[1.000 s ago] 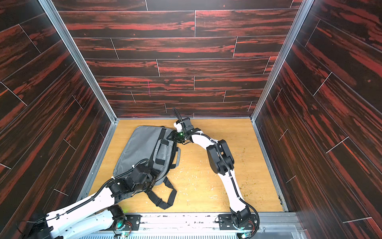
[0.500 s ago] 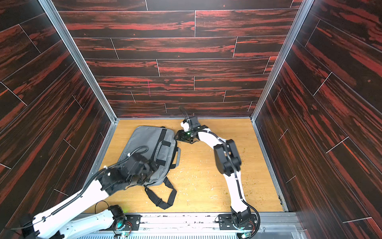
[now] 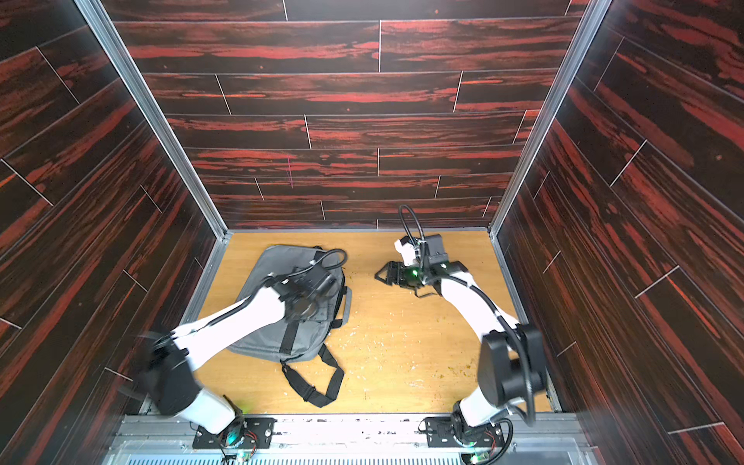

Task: Open the zippered laptop bag and take out the laptop
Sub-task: Open the bag flap on the zippered laptop bag.

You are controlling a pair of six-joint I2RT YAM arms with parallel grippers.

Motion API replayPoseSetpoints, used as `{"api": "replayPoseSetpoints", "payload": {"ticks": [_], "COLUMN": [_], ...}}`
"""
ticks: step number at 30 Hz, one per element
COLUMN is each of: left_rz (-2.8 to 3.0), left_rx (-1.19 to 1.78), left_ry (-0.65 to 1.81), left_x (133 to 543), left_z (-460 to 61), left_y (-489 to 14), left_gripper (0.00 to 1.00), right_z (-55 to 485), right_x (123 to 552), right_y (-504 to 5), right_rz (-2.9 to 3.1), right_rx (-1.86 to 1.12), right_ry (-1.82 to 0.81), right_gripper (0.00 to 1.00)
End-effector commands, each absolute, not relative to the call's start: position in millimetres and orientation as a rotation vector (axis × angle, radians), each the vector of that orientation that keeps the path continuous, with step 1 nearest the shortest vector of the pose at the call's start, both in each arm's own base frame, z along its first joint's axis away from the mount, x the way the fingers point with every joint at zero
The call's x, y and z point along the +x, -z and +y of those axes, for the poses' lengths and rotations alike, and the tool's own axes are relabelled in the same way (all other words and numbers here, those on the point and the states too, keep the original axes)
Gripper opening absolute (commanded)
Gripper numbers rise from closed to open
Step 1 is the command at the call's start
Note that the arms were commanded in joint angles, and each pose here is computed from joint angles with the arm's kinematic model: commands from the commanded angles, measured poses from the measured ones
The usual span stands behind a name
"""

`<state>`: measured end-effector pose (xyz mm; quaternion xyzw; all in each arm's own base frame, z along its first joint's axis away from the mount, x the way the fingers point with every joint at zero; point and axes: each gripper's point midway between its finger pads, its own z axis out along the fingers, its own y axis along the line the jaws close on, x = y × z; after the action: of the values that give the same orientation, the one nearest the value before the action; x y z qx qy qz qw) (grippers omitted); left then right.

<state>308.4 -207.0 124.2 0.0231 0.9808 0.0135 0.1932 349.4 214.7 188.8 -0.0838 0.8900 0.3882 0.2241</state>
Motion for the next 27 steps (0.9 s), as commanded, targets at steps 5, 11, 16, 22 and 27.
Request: {"api": "replayPoseSetpoints", "payload": {"ticks": [5,11,16,22,27], "left_rz": [2.764,2.719,2.707,2.697,2.701], "left_rx": [0.208,0.179,0.185,0.196,0.195], "left_ry": [-0.264,-0.524,-0.603,-0.619,-0.597], "left_x": [338.5,357.4,360.9,362.3,361.6], "left_z": [-210.0,-202.1,-198.4,-196.7,-199.9], "left_y": [-96.1,-79.7,-70.7,-69.3,-73.8], "left_gripper": [0.84,0.8,0.69,0.46,0.19], "right_z": [194.5,189.5,189.1,190.3,191.6], "right_x": [300.1,283.8,276.6,272.9,273.2], "right_y": [-171.4,-160.4,-154.5,-149.2,-148.5], "right_rz": [2.492,2.494,2.502,2.5,2.495], "right_rx": [-0.163,-0.109,-0.097,-0.07,-0.071], "right_ry": [-1.097,-1.116,-1.133,-1.17,-1.182], "right_gripper": [0.79,0.79,0.79,0.79,0.79]}}
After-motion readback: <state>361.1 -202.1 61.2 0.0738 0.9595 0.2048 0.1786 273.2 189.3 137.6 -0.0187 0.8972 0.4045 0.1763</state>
